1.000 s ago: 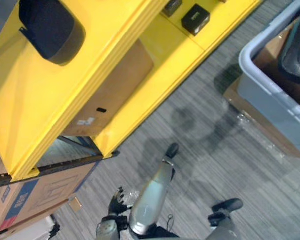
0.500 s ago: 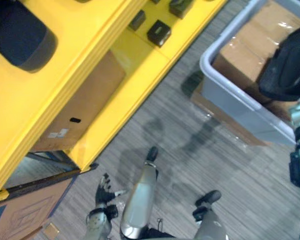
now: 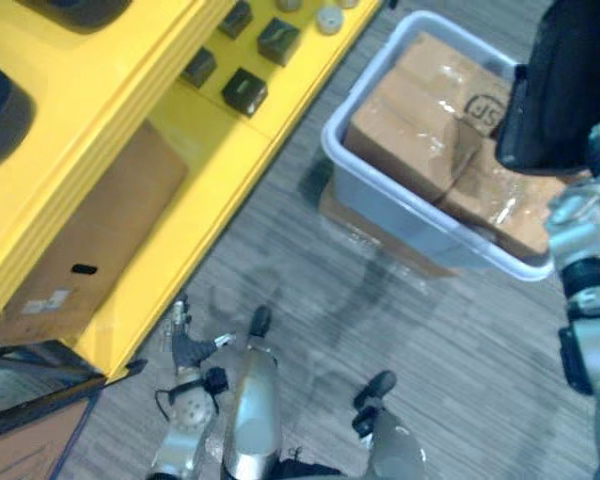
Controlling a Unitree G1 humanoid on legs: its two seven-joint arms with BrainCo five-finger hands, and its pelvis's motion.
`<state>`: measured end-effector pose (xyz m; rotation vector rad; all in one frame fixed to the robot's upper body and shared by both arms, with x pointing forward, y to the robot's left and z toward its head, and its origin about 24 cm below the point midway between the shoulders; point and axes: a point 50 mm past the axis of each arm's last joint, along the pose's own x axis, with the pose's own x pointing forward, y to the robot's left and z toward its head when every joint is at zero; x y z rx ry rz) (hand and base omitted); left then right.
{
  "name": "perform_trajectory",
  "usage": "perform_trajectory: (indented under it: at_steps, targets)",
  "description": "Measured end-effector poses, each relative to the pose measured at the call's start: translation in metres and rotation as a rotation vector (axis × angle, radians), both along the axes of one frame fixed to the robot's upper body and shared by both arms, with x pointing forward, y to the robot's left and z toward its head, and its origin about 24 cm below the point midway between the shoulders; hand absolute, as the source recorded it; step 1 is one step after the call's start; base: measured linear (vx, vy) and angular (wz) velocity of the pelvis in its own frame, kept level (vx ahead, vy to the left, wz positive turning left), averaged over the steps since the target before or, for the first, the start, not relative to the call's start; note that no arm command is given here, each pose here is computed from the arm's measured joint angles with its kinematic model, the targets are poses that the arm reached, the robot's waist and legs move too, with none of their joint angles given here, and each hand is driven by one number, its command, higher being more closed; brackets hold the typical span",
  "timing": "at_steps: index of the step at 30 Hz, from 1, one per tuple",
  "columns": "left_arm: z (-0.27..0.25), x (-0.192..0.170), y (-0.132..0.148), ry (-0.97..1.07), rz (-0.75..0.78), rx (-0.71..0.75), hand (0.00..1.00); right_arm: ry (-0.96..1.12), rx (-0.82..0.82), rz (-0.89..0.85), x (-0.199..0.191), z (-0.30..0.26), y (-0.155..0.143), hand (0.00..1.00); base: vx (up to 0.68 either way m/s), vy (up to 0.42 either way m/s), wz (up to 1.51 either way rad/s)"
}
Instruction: Walk over and take plastic housings, then place them on the shelf
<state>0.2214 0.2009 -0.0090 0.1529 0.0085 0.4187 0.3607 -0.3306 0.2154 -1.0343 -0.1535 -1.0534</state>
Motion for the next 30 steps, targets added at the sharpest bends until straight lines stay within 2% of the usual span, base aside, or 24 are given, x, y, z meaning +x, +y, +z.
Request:
perform_trajectory:
  at_steps: [6, 11, 15, 20, 24, 26, 30]
  targets:
    - [0.041, 0.052, -0.011, -0.157, -0.078, 0.07, 0.0, -0.066, -0.034, 0.083, 0.008, -0.001, 0.031, 1.0, -0.07, -0.038, -0.16]
    - [0.078, 0.099, -0.031, -0.241, -0.238, -0.056, 0.0, -0.2, -0.149, 0.287, 0.015, 0.019, 0.083, 1.0, -0.03, -0.035, -0.29]
    - [0.109, 0.12, -0.049, -0.323, -0.37, -0.162, 0.0, -0.29, -0.223, 0.423, 0.013, 0.026, 0.12, 1.0, -0.02, -0.012, -0.23]
    - [0.115, 0.125, -0.069, -0.328, -0.471, -0.294, 0.0, -0.34, -0.294, 0.542, 0.003, 0.018, 0.146, 1.0, 0.0, -0.009, -0.24]
    - [0.108, 0.126, -0.078, -0.277, -0.5, -0.451, 0.0, -0.338, -0.33, 0.646, -0.004, 0.007, 0.169, 1.0, 0.0, -0.002, -0.17]
    - [0.104, 0.125, -0.09, -0.253, -0.553, -0.595, 0.0, -0.311, -0.379, 0.691, -0.008, -0.002, 0.176, 1.0, 0.0, 0.003, -0.08]
    - [0.102, 0.123, -0.107, -0.226, -0.626, -0.734, 0.0, -0.278, -0.395, 0.763, -0.012, -0.014, 0.19, 1.0, 0.01, 0.002, -0.03]
